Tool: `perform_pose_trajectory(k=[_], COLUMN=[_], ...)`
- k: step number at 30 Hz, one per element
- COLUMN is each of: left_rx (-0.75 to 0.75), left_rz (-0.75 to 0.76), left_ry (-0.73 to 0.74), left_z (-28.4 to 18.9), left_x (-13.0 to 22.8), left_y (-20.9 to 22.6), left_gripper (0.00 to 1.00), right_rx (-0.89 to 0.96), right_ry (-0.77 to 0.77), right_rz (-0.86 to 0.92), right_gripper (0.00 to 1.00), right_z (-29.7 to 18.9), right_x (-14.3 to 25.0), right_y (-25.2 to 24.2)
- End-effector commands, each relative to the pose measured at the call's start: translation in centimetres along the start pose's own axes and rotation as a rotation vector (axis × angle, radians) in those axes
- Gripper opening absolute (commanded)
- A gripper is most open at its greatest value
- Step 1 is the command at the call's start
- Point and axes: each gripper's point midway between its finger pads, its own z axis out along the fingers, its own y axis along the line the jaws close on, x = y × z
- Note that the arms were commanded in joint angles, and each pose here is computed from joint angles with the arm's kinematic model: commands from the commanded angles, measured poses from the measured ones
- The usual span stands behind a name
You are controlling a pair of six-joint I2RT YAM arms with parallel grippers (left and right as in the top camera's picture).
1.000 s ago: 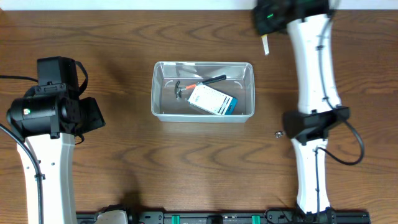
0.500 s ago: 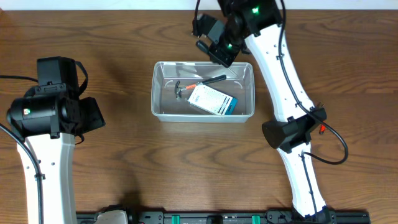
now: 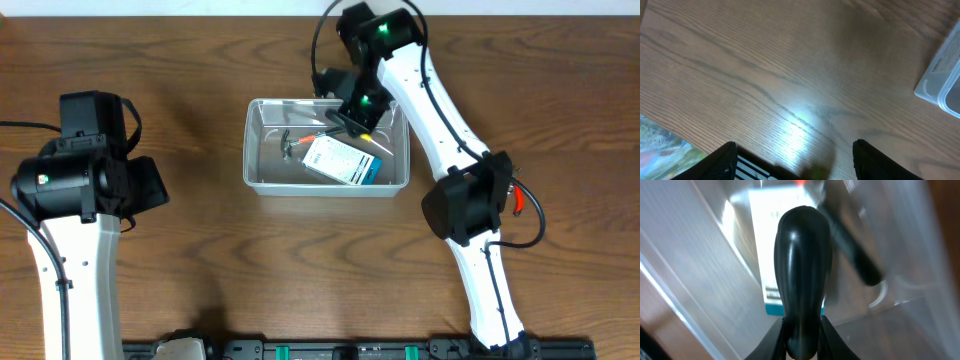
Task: Pack container
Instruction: 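Lift the screwdriver and carry it into the container, then open the right gripper to drop the screwdriver and retract right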
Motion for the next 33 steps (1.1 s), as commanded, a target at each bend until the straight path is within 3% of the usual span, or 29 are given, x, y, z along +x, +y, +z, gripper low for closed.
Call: perform_pose_trajectory(k=[1, 9, 11, 12, 13, 14, 19, 23, 29, 33], left_rx=[-0.009, -0.009, -0.009, -0.009, -0.009, -0.009, -0.009, -0.009, -0.010, -0.009], left_rz=[-0.016, -0.016, -0.016, -0.016, -0.016, -0.016, -0.016, -0.016, -0.016, -0.016], left_ry=[-0.001, -0.001, -0.001, -0.001, -0.001, -0.001, -0.001, -0.001, -0.002, -0.001], left_z=[-0.1, -0.1, -0.1, -0.1, -0.1, -0.1, -0.1, -0.1, -0.1, -0.1], left_x=[0.0, 0.0, 0.0, 0.0, 0.0, 0.0, 0.0, 0.0, 0.0, 0.0], left_y=[0.3, 0.3, 0.3, 0.3, 0.3, 0.3, 0.3, 0.3, 0.3, 0.3], left_gripper=[0.66, 0.66, 0.66, 0.66, 0.66, 0.66, 0.66, 0.66, 0.66, 0.66], right_rx=[0.010, -0.013, -0.009, -0.006, -0.006, -0.006, -0.002, 0.011, 0.161, 0.350], right_ry=[0.028, 0.081, 0.074, 0.072, 0.071, 0.071, 0.065, 0.047, -0.155, -0.388], right_rz=[-0.094, -0.105, -0.105, -0.103, -0.104, -0.104, -0.105, -0.100, -0.110, 0.032], right_gripper=[0.01, 0.02, 0.11, 0.19, 0.34, 0.40, 0.55, 0.55, 0.62, 0.92], right_z=[-0.6, 1.7, 1.7, 1.7, 1.7, 1.7, 1.7, 1.4, -7.2, -17.5], right_x=[1.1, 2.2, 2.0, 1.9, 1.9, 1.9, 1.8, 1.5, 0.4, 2.5], right_y=[0.6, 0.5, 0.3, 0.3, 0.3, 0.3, 0.2, 0.0, -0.1, -2.1])
